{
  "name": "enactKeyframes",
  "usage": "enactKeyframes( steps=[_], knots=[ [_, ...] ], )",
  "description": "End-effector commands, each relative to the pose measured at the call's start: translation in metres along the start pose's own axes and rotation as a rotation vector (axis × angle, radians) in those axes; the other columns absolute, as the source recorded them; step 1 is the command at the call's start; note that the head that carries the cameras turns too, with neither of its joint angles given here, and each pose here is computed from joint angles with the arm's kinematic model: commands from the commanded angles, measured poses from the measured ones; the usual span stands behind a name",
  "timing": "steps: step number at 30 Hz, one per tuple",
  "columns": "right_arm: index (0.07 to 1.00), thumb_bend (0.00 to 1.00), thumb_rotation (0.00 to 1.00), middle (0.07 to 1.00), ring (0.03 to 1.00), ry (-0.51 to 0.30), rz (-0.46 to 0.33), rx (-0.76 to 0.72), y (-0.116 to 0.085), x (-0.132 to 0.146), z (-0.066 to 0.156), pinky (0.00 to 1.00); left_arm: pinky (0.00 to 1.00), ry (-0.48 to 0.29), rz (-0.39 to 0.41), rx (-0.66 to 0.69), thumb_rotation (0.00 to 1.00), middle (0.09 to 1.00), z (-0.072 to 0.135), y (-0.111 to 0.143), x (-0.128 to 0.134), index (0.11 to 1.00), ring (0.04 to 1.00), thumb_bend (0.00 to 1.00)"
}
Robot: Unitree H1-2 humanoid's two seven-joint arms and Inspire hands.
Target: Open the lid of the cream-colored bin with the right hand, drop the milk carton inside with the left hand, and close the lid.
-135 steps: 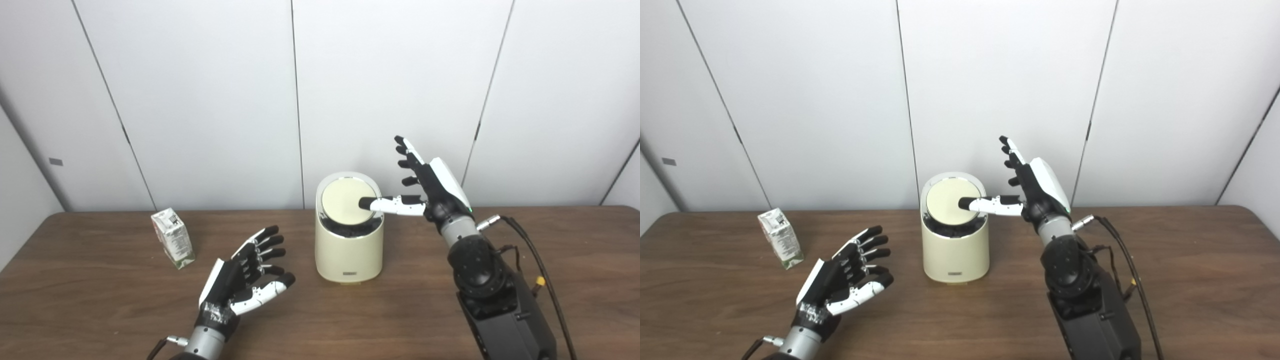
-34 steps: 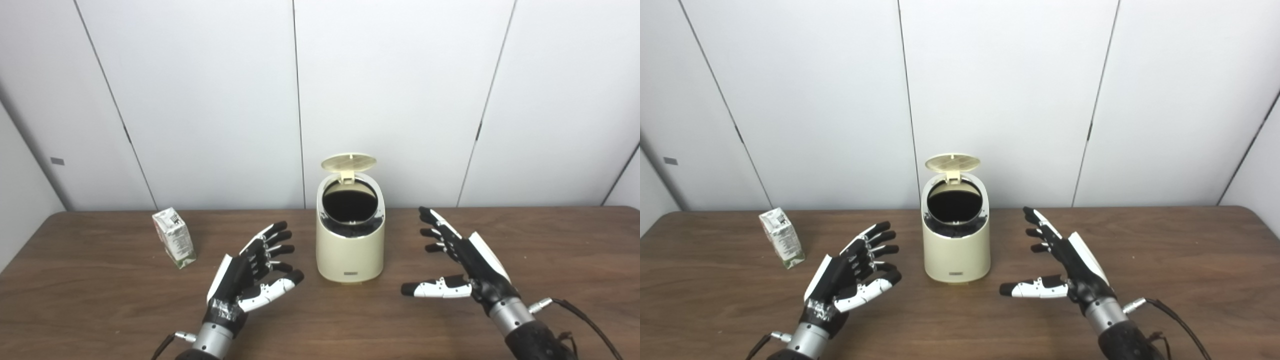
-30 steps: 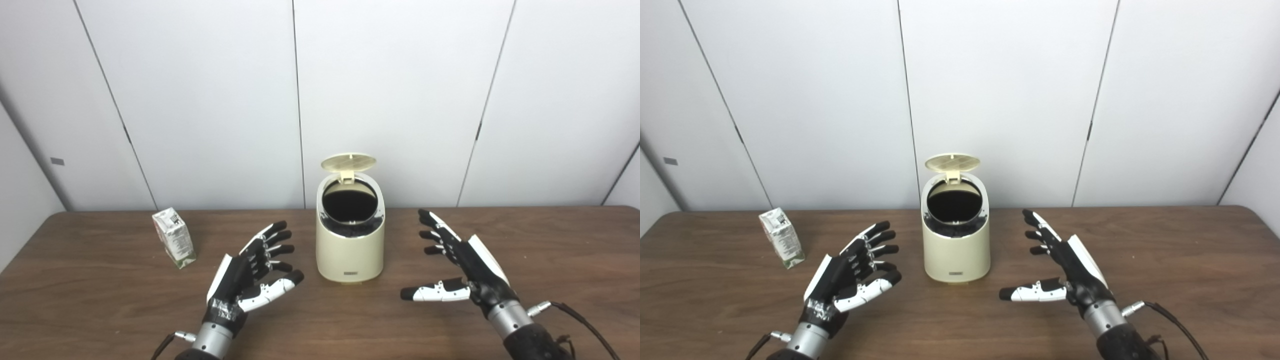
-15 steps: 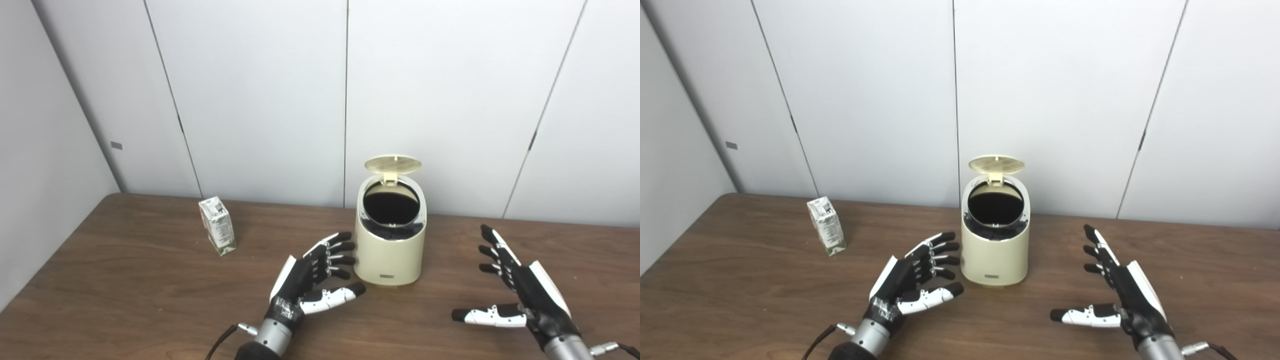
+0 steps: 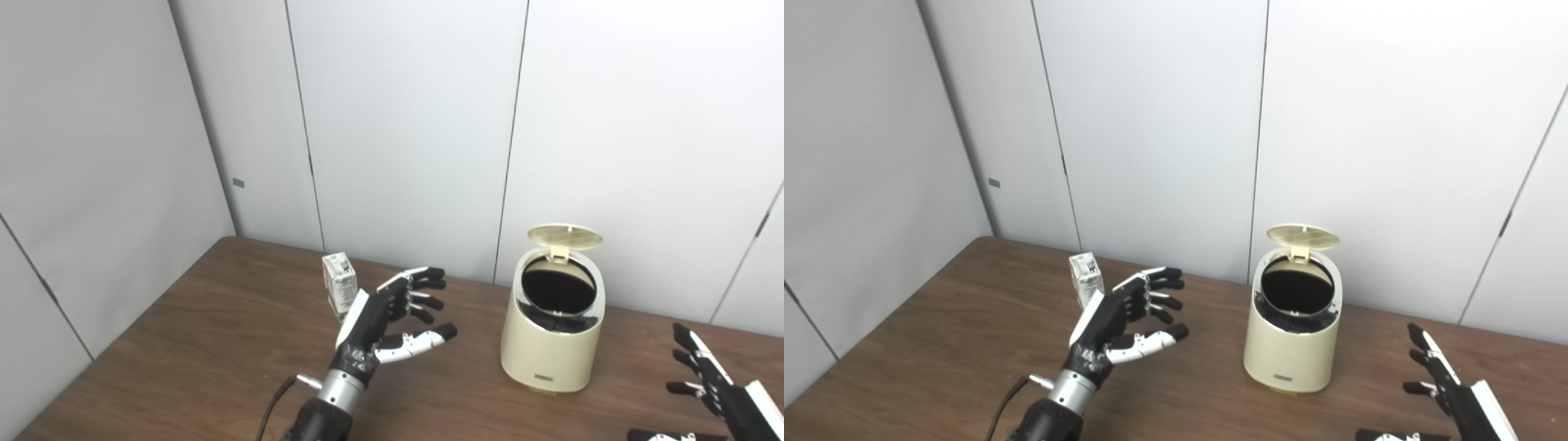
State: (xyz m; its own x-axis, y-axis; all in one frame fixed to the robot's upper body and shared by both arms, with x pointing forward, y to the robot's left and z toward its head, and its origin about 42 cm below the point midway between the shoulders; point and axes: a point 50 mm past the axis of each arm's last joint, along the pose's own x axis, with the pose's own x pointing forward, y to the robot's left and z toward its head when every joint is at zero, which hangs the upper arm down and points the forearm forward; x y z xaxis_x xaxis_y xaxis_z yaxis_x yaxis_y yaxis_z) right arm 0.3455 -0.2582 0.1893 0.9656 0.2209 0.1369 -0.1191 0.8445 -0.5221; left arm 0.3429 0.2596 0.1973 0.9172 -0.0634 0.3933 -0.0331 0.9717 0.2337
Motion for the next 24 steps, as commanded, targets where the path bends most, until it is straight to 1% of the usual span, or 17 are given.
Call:
enactKeyframes(
  steps=[1,3,4,6,8,11,13,15,16,18,20,23,24],
  knots=[
    [0.964,0.82,0.19,0.969,0.927,-0.085,-0.026,-0.020,-0.014,0.009,0.015,0.71,0.52,-0.092,0.019,0.078,0.21,0.667,0.027,0.021,0.019,0.723,0.594,0.74],
    [0.961,0.82,0.22,0.969,0.916,-0.088,-0.021,-0.022,-0.014,0.010,0.015,0.65,0.52,-0.096,0.018,0.109,0.21,0.667,0.035,0.037,0.022,0.715,0.596,0.73],
    [0.962,0.82,0.22,0.971,0.916,-0.087,-0.019,-0.024,-0.014,0.010,0.015,0.65,0.53,-0.098,0.017,0.114,0.20,0.672,0.039,0.045,0.025,0.713,0.603,0.74],
    [0.964,0.81,0.19,0.972,0.921,-0.086,-0.016,-0.029,-0.014,0.011,0.014,0.68,0.55,-0.103,0.017,0.126,0.16,0.683,0.046,0.058,0.029,0.716,0.620,0.75],
    [0.964,0.82,0.20,0.973,0.924,-0.086,-0.013,-0.032,-0.014,0.012,0.014,0.69,0.56,-0.113,0.021,0.157,0.16,0.694,0.052,0.069,0.033,0.724,0.632,0.74],
    [0.963,0.81,0.20,0.971,0.925,-0.083,-0.011,-0.034,-0.014,0.013,0.015,0.70,0.55,-0.138,0.021,0.211,0.12,0.700,0.059,0.084,0.041,0.725,0.642,0.75],
    [0.964,0.81,0.19,0.972,0.922,-0.079,-0.010,-0.035,-0.013,0.013,0.016,0.71,0.55,-0.155,0.012,0.239,0.15,0.703,0.062,0.094,0.046,0.725,0.654,0.76],
    [0.965,0.81,0.19,0.974,0.925,-0.075,-0.007,-0.034,-0.013,0.013,0.017,0.72,0.55,-0.171,0.008,0.241,0.15,0.700,0.062,0.102,0.050,0.713,0.660,0.77],
    [0.965,0.81,0.18,0.974,0.926,-0.073,-0.006,-0.036,-0.014,0.013,0.018,0.72,0.56,-0.181,0.006,0.236,0.14,0.697,0.062,0.106,0.053,0.707,0.662,0.78],
    [0.962,0.81,0.17,0.971,0.921,-0.069,-0.004,-0.039,-0.014,0.013,0.019,0.69,0.56,-0.205,0.005,0.230,0.09,0.698,0.062,0.114,0.059,0.697,0.666,0.78],
    [0.964,0.81,0.19,0.975,0.933,-0.069,-0.001,-0.042,-0.015,0.013,0.020,0.72,0.62,-0.225,0.006,0.237,0.08,0.708,0.060,0.121,0.064,0.698,0.695,0.79],
    [0.964,0.81,0.22,0.975,0.937,-0.073,0.001,-0.041,-0.016,0.014,0.021,0.72,0.75,-0.234,0.016,0.252,0.08,0.749,0.057,0.129,0.070,0.710,0.772,0.82],
    [0.963,0.81,0.21,0.973,0.930,-0.077,0.000,-0.040,-0.016,0.014,0.021,0.70,0.75,-0.236,0.024,0.270,0.09,0.760,0.056,0.131,0.072,0.715,0.784,0.83]
  ],
)
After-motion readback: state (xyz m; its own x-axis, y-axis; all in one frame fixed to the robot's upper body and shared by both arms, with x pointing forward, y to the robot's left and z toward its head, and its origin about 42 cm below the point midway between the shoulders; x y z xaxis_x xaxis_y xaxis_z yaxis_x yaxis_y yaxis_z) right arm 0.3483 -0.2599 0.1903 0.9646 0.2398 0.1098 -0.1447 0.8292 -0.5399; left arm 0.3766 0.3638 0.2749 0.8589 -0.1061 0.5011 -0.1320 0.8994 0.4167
